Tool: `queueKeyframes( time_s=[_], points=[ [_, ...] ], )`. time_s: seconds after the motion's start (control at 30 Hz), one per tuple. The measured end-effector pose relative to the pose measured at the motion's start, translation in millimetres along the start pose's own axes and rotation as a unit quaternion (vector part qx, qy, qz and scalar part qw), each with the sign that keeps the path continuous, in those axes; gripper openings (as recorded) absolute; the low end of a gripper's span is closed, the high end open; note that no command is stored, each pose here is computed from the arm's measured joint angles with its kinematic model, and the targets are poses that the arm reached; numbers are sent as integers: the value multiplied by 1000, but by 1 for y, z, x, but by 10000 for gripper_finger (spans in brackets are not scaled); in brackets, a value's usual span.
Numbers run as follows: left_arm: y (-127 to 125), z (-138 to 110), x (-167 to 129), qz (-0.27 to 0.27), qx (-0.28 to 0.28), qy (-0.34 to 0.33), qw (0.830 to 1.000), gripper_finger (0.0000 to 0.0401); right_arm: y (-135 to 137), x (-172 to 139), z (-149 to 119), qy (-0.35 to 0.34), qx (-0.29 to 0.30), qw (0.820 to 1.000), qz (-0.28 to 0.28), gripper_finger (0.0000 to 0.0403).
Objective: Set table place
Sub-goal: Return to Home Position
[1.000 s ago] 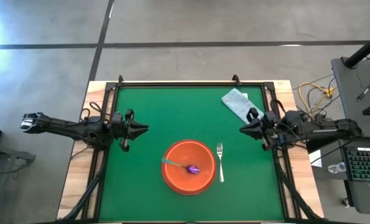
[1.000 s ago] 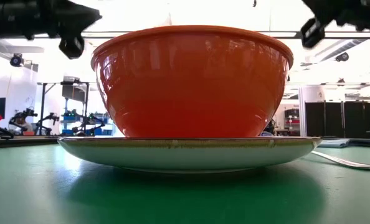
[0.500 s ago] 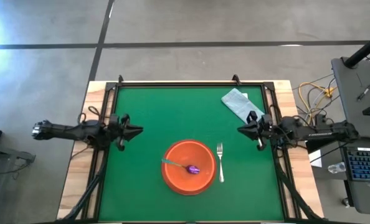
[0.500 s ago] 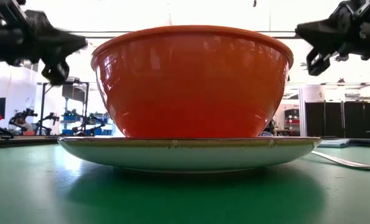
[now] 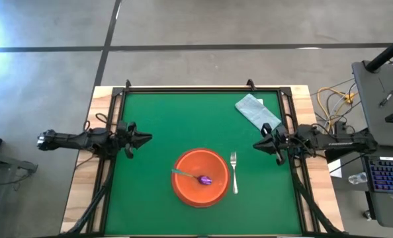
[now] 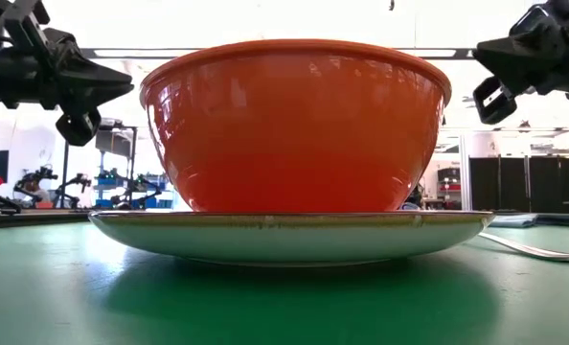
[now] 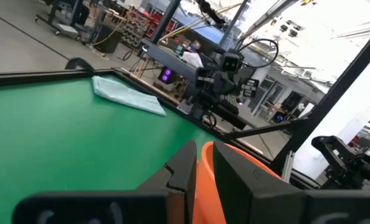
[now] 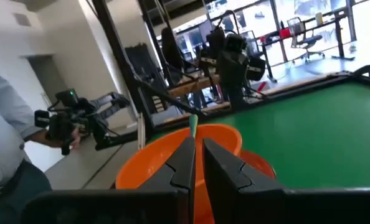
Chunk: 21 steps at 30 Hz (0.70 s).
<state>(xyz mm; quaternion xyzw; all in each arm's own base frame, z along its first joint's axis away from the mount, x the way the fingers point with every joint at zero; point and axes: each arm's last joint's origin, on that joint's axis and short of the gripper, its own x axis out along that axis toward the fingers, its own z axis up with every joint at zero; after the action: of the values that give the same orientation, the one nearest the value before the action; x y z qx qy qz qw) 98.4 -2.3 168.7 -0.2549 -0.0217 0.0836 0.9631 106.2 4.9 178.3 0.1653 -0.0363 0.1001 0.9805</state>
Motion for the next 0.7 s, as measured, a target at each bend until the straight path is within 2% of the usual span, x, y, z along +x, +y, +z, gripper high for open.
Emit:
queueKeyframes(
  time_s=[0.23,0.37,0.53,0.7],
  points=[
    [1,-3,2,5,5,15,1000,39,2,-7,4,-4,9,1000,-8,22],
    [1,-5,3,11,8,27,1000,39,5,-14,14,3,11,999,-50,22],
    [2,-7,5,16,11,36,999,39,12,-17,33,-16,-16,998,-57,22],
    [2,-7,5,16,10,38,999,39,10,-18,29,-5,-14,997,-77,22]
  ],
)
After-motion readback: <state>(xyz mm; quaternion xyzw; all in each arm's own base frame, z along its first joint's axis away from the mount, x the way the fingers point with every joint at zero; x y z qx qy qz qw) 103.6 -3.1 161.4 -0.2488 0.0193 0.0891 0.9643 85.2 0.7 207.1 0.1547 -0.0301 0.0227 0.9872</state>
